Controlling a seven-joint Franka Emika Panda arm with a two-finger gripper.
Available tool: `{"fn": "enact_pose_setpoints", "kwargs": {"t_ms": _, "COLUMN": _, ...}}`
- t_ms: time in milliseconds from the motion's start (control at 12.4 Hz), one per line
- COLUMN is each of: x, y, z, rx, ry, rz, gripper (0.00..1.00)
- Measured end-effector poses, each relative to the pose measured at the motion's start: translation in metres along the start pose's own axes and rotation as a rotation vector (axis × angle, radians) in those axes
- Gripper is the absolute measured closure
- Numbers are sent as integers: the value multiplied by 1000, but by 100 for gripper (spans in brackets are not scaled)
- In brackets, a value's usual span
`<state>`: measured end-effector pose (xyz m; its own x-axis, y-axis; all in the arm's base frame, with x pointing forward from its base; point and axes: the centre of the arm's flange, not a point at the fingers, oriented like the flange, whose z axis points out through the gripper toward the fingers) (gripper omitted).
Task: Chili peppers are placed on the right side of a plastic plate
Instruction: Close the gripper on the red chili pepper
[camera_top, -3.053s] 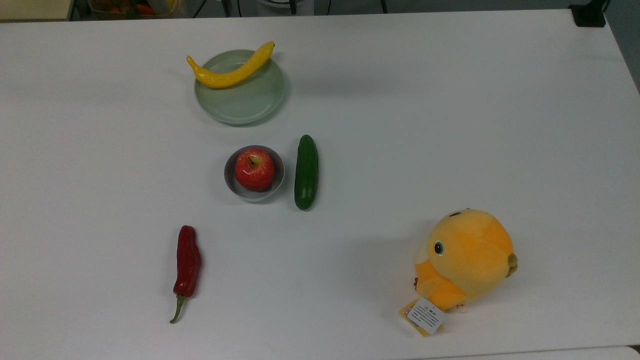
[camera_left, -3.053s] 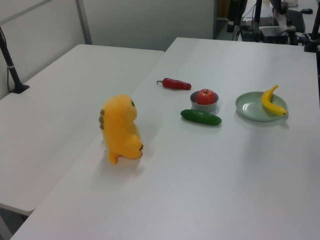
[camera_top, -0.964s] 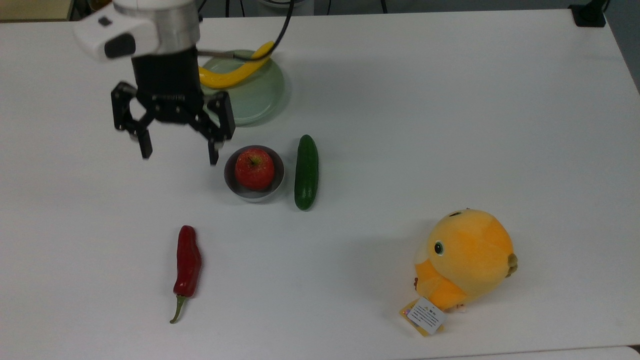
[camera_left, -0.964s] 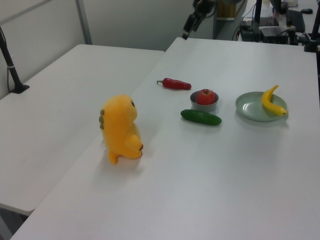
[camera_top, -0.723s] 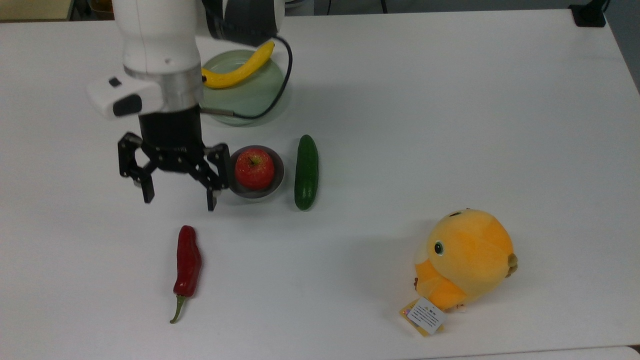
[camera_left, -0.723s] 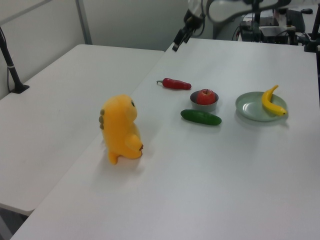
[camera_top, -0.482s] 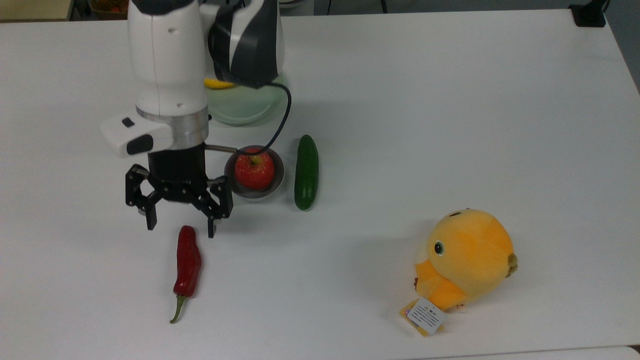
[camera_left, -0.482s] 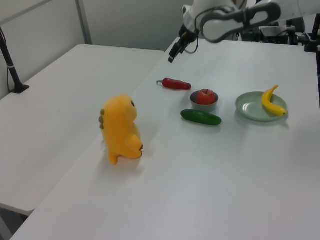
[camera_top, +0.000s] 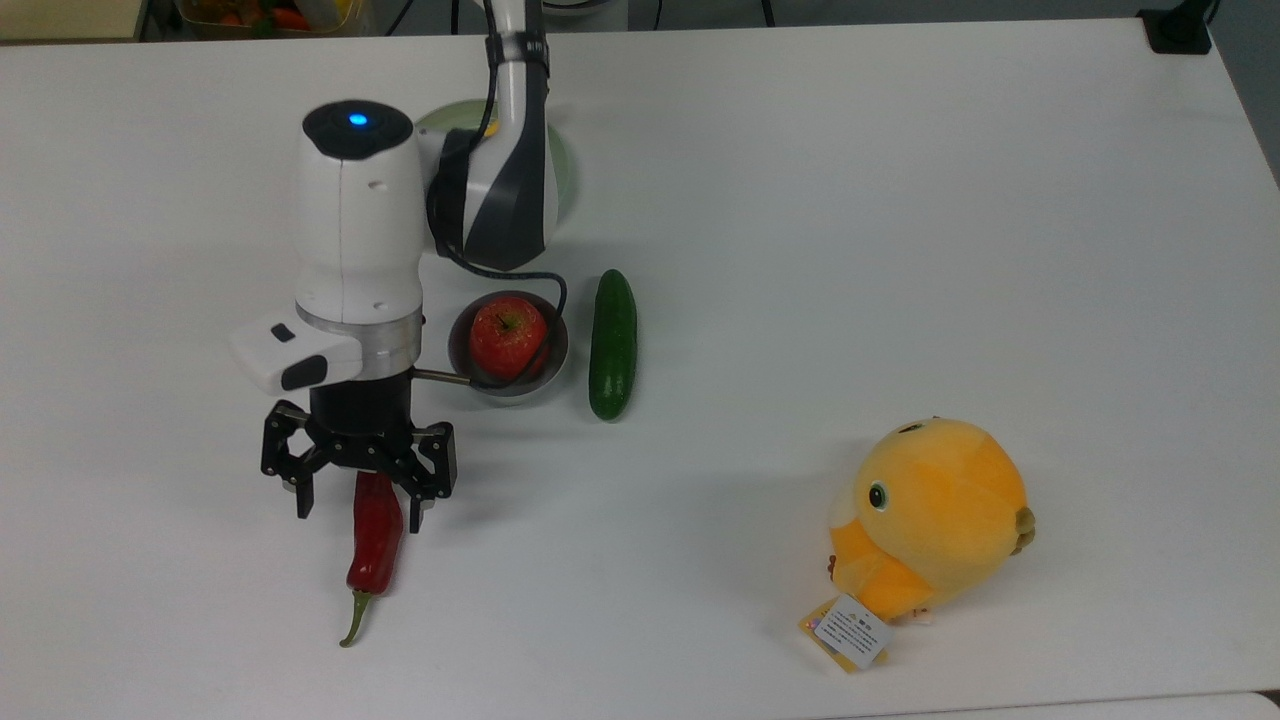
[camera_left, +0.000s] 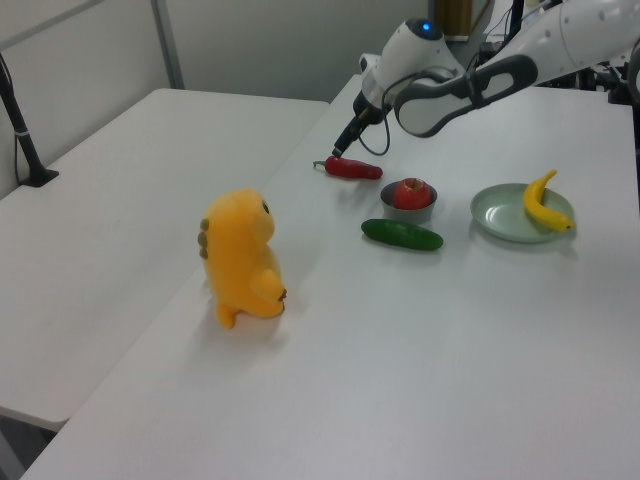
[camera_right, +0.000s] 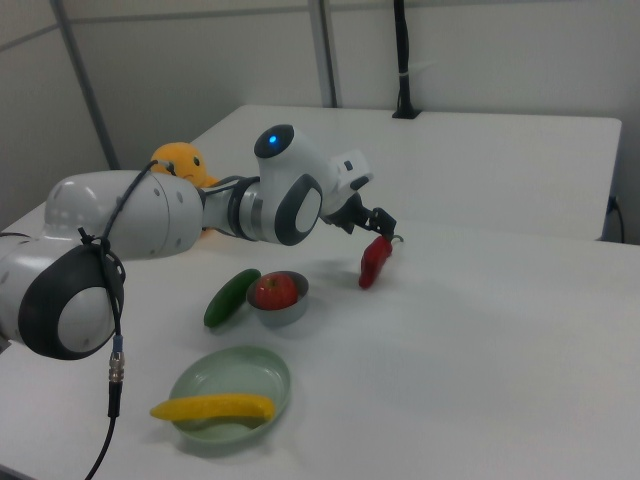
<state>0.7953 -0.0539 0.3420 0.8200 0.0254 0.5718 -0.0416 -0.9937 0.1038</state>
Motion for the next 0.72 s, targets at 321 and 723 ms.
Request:
{"fn": "enact_pose_setpoints", "kwargs": {"t_ms": 321, "x": -16, "y": -4, "z": 25, "rx": -6, "ry": -25, "rz": -20, "gripper": 0}}
{"fn": "enact_pose_setpoints", "kwargs": {"t_ms": 723, "x": -25, "y": -6, "z": 36, "rx": -11, "ry": -41, "rz": -37, "gripper": 35}}
